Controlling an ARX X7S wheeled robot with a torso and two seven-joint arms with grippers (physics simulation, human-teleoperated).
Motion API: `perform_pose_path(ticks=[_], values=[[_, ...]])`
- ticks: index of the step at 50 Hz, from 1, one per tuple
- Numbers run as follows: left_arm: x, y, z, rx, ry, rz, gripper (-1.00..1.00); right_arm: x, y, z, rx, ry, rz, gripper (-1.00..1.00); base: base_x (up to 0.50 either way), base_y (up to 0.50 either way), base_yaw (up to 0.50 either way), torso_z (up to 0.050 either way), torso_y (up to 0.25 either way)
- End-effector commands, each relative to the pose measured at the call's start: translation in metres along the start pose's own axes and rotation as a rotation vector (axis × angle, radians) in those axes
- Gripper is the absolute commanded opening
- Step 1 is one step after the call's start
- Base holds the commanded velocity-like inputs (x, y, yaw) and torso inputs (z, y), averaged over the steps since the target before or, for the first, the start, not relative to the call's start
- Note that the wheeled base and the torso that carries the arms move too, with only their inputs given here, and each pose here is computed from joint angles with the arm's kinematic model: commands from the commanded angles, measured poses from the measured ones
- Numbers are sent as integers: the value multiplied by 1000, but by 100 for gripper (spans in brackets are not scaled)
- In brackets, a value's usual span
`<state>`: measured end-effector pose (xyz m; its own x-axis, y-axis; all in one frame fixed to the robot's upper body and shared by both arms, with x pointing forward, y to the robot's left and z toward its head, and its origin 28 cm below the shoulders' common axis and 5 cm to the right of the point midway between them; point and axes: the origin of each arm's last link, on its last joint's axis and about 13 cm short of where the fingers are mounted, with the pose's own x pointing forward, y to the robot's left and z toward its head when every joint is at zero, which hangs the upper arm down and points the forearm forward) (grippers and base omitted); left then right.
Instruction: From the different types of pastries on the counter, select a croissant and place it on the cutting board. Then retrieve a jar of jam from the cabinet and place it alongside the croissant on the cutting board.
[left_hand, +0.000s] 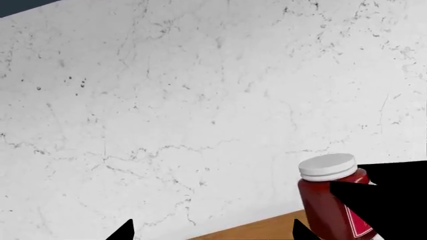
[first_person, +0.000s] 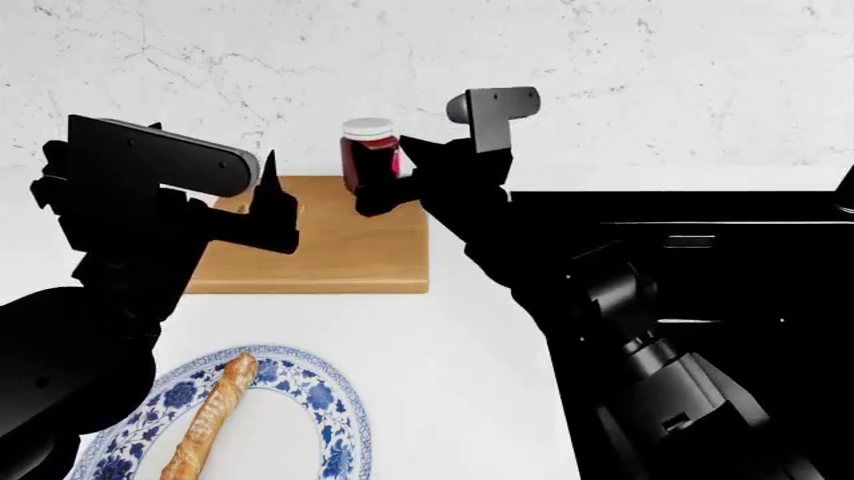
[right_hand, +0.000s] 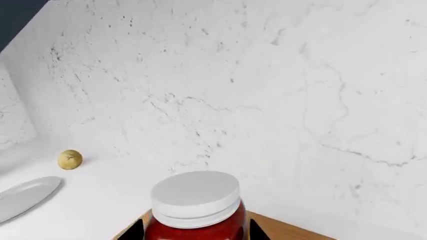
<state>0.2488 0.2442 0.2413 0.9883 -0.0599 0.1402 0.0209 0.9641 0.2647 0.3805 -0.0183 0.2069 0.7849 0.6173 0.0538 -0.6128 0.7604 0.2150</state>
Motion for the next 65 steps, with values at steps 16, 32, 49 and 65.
perform_pose_path(ticks=[16,32,49,65], values=[[-2,-1,-3,7,-3,-33,100,3,1,-5,-3,-10,28,-100,0,0,0,0,-70],[-2,0,-2,10,-4,-31,100,5,1,-2,-5,-16,28,-100,-1,0,0,0,-77],[-1,0,-3,17,-1,-38,100,5,-1,-2,-10,-12,22,-100,-1,0,0,0,-68],[-2,1,0,3,-8,-35,100,4,-1,-3,-17,-2,23,-100,0,0,0,0,-66]])
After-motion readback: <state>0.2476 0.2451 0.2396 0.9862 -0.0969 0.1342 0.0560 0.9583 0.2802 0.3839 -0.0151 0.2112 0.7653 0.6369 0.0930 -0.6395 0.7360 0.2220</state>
